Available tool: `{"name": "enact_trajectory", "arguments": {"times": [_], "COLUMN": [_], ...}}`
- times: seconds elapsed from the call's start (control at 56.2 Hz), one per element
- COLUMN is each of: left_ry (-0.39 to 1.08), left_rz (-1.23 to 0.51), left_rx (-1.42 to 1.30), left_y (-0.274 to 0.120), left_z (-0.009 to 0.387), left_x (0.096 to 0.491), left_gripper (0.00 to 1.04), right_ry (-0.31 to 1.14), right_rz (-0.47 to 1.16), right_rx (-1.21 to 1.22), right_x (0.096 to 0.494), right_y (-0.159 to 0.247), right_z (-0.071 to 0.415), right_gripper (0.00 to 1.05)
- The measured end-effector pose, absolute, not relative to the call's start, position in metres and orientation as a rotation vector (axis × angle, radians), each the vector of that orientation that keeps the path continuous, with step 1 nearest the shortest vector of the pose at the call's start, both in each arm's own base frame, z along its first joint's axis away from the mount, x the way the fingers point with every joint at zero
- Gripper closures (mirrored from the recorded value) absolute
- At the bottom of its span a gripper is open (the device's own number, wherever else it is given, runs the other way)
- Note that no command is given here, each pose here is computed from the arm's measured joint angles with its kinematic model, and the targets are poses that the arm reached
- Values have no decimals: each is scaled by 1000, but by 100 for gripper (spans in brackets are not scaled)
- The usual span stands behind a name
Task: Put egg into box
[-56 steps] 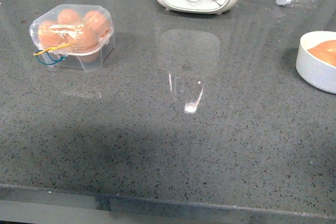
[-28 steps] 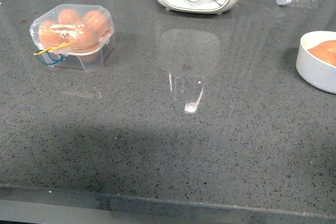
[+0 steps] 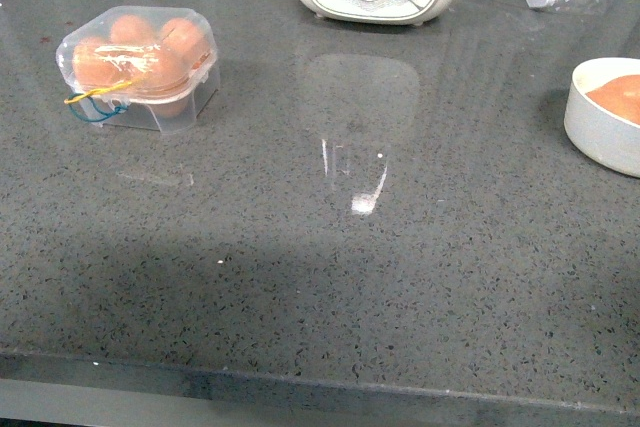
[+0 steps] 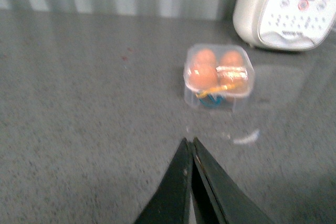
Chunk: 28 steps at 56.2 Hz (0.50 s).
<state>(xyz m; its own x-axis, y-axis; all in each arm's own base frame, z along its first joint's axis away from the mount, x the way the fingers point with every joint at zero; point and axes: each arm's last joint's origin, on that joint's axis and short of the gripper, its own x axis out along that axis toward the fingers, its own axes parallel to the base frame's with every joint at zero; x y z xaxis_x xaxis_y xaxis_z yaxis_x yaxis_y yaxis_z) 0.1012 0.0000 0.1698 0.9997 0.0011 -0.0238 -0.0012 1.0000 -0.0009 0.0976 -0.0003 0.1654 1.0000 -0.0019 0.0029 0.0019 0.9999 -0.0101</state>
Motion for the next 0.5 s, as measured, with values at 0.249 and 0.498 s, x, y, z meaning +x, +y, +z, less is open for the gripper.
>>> {"name": "enact_trajectory", "arguments": {"times": [0.249, 0.498], "left_ry": [-25, -26], "left_rz": [0, 1], "left_rx": [-2, -2], "left_y": [0, 0], "left_z": [173, 173], "left_x": [96, 96], "left_gripper": [101, 100], "right_ry": [-2, -2], "right_rz": [-2, -2], "right_rx": [-10, -10], "right_x": [98, 98], "right_y": [0, 0], "right_z": [165, 165], "right_gripper": [7, 7]}}
